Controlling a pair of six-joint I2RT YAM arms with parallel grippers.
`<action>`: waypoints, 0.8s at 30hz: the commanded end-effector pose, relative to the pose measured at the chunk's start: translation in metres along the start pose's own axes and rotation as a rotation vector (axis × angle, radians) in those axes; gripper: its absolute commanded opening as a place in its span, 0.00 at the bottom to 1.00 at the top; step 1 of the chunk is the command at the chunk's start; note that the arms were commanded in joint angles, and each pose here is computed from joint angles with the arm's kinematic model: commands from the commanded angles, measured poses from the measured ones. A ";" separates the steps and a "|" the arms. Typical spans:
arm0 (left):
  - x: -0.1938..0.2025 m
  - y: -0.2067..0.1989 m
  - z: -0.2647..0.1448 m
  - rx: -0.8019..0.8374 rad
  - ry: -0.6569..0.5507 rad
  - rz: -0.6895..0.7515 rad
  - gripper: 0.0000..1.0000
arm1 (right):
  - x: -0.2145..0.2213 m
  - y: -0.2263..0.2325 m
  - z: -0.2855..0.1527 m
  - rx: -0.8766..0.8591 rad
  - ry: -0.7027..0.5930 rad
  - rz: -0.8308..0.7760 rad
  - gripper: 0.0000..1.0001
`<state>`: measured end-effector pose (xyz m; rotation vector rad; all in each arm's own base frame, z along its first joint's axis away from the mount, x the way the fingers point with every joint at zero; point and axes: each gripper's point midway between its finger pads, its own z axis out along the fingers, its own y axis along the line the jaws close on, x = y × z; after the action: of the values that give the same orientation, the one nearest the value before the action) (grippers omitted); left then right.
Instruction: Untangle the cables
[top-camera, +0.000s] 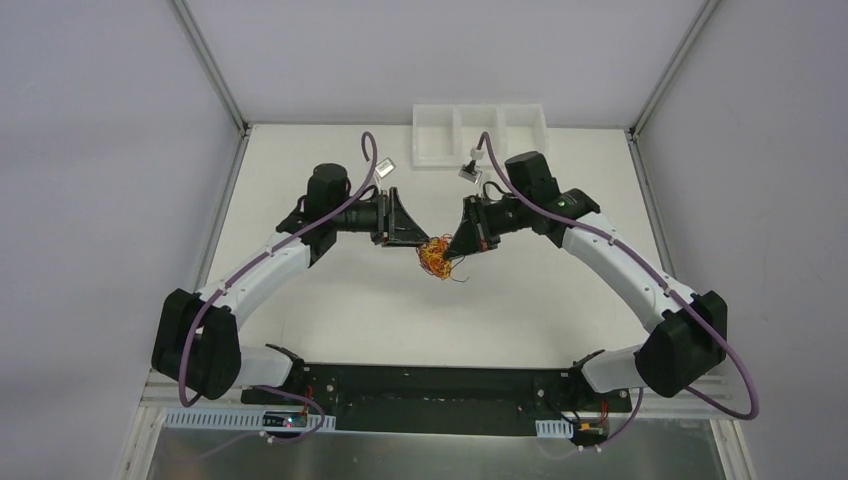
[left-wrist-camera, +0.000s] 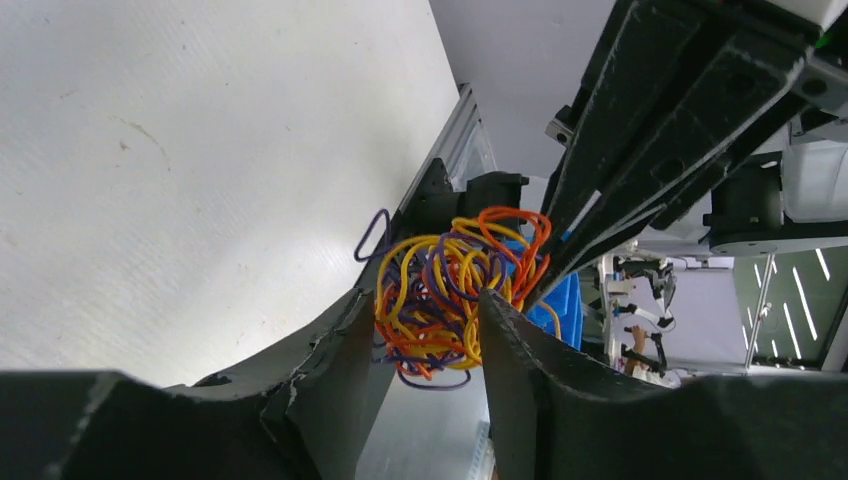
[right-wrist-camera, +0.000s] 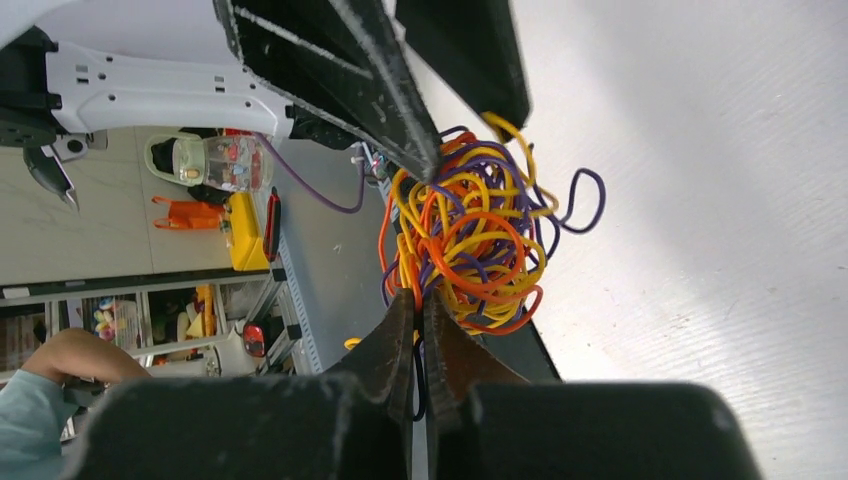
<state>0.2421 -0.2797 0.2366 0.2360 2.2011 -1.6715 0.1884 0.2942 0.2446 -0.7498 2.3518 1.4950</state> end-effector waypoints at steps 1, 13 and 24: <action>0.007 -0.025 -0.009 0.086 0.007 0.066 0.45 | -0.020 0.000 -0.015 -0.012 -0.087 -0.026 0.00; 0.010 -0.015 0.003 0.065 -0.009 0.008 0.96 | -0.023 0.011 -0.015 -0.084 -0.087 0.003 0.00; 0.010 -0.026 0.005 0.089 -0.001 0.018 0.22 | -0.022 -0.005 -0.015 -0.039 -0.115 0.035 0.00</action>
<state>0.2244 -0.2924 0.2262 0.1988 2.2345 -1.7553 0.2090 0.2887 0.2471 -0.6206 2.3215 1.5541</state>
